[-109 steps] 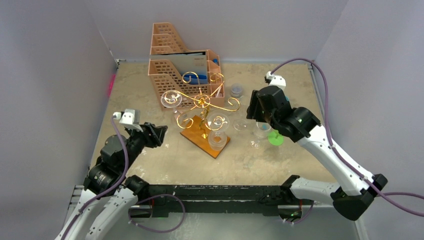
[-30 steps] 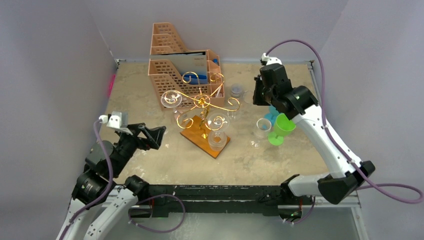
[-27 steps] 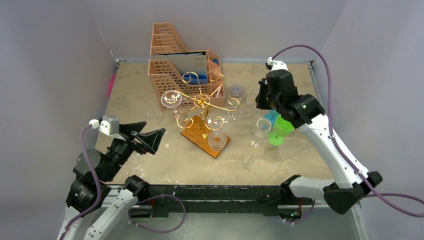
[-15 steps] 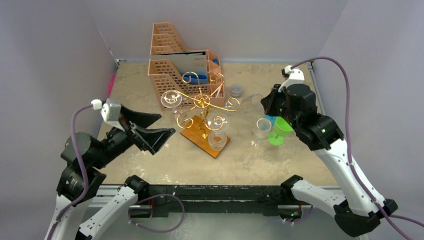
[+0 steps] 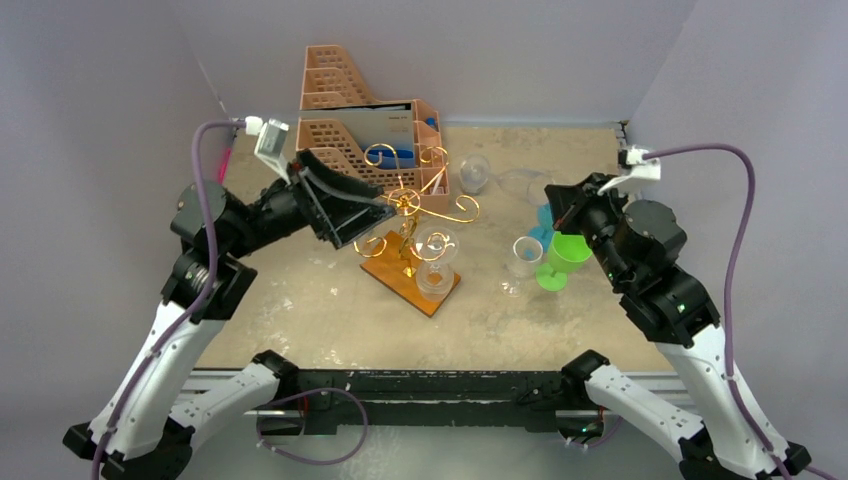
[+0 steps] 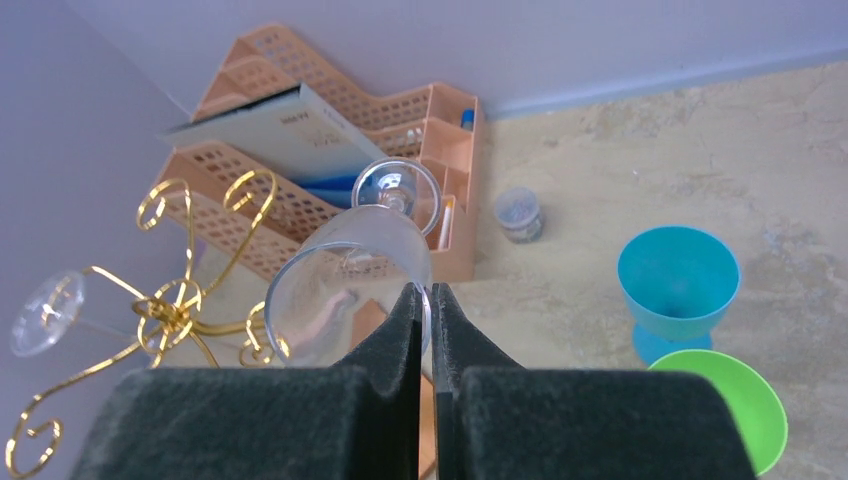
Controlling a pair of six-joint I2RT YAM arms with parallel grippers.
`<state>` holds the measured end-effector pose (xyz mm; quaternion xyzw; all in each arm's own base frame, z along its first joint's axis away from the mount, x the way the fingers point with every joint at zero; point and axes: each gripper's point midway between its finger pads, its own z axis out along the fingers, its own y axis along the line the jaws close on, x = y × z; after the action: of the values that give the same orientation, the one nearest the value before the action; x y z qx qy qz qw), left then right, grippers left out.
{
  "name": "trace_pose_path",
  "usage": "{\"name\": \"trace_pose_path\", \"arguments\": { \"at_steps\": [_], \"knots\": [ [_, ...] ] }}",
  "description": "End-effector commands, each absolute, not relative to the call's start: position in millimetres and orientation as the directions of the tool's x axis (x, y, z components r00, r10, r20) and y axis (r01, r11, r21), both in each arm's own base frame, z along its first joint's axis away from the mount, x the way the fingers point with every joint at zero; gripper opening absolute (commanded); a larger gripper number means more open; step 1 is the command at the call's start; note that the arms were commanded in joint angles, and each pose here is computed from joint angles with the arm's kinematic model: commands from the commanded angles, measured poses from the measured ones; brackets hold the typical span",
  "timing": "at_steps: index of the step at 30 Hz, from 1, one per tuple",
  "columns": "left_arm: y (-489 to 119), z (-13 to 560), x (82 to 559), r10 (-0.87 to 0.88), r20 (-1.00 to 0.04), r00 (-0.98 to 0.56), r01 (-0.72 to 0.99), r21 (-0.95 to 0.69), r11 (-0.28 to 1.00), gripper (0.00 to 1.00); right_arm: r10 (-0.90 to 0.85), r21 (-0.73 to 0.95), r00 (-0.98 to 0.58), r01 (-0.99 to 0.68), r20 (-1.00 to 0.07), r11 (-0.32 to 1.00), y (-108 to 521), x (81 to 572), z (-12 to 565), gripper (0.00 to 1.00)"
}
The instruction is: Place the wine glass upside down on the wine glass rack
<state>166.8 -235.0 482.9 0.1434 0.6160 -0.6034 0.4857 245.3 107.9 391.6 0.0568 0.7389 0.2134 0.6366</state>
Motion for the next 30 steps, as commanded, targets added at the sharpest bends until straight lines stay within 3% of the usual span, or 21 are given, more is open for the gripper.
{"name": "trace_pose_path", "arguments": {
  "at_steps": [1,8,16,25,30],
  "knots": [
    [-243.7,525.1,179.3,-0.483,-0.725,-0.491,0.773,-0.618,0.141,0.94,0.535,0.528,-0.011,-0.183,-0.845,0.830,95.1,246.1,432.9,0.00],
    [-259.3,533.8,217.1,-0.550,-0.593,-0.588,0.658,-0.746,0.100,0.93,0.624,0.592,0.080,-0.241,-0.778,0.769,93.2,243.3,465.2,0.00],
    [-293.3,525.7,255.1,-0.609,-0.249,-0.753,0.359,-0.931,-0.063,0.88,0.651,0.594,0.134,-0.305,-0.748,0.745,96.8,243.2,491.1,0.00],
    [-329.9,530.4,296.9,-0.708,-0.124,-0.696,0.217,-0.975,-0.043,0.78,0.622,0.509,0.164,-0.436,-0.766,0.742,113.5,234.2,511.5,0.00],
    [-339.2,517.9,318.9,-0.752,-0.061,-0.657,0.157,-0.986,-0.057,0.66,0.614,0.476,0.171,-0.485,-0.771,0.734,118.0,225.4,517.4,0.00]
  ]
}}
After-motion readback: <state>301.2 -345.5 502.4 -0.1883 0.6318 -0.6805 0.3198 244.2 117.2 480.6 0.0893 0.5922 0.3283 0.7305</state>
